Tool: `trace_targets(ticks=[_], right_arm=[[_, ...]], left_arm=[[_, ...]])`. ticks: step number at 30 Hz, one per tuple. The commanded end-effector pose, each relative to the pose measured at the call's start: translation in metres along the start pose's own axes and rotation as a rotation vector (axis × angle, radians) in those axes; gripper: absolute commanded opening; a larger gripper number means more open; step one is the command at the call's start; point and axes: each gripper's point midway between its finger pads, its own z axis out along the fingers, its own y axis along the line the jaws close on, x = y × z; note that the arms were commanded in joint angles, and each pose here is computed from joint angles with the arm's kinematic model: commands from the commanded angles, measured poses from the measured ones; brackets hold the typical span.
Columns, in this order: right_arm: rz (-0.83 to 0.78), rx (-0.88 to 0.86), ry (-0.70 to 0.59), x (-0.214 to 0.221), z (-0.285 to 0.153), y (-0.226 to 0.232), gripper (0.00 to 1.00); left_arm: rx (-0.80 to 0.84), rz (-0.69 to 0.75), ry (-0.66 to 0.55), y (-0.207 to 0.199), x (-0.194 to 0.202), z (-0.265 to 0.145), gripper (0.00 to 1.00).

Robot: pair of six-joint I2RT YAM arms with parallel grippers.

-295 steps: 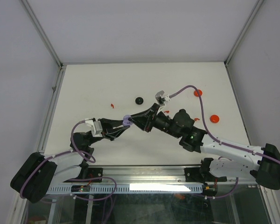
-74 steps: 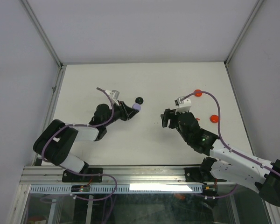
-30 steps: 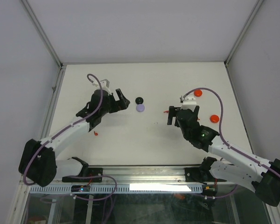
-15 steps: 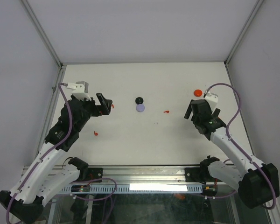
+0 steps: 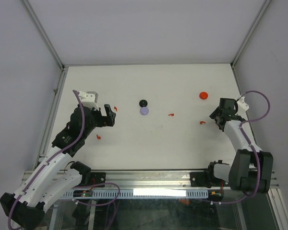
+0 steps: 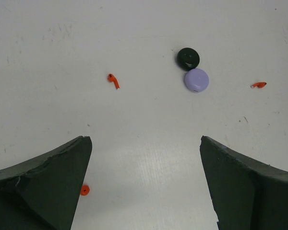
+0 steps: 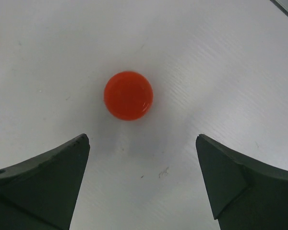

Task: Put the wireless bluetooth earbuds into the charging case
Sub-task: Pick up the charging case at the center of the board.

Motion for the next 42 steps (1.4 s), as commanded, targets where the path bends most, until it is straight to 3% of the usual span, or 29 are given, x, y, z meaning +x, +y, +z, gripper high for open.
trace_targets(ticks=[1,16,25,34,42], right_arm=[[0.072,-0.048,0.023,-0.026,0.023,0.016,0.95],[0.013,0.011,0.186,-0.006,0.065,0.022,0.77],[-0.001,0.032,0.185,-0.003,0.064,0.016,0.56],[-0.029,-0.07,0.096,-0.015,0.029,0.032,0.49],[-0.113,-0.395,-0.017,-0.005,-0.042,0.096,0.48]], left_arm=[[0.016,0.019,-0.042,-0.001,-0.012,-0.003,0.99],[-0.025,-0.008,-0.086,0.017,-0.021,-0.006,0.99],[-0.019,-0.023,-0.108,0.021,-0.026,-0.007,0.99],[0.086,0.003,-0.101,0.005,-0.027,-0.01,0.99],[0.245,-0.058,-0.095,-0.026,-0.031,-0.014,0.99]])
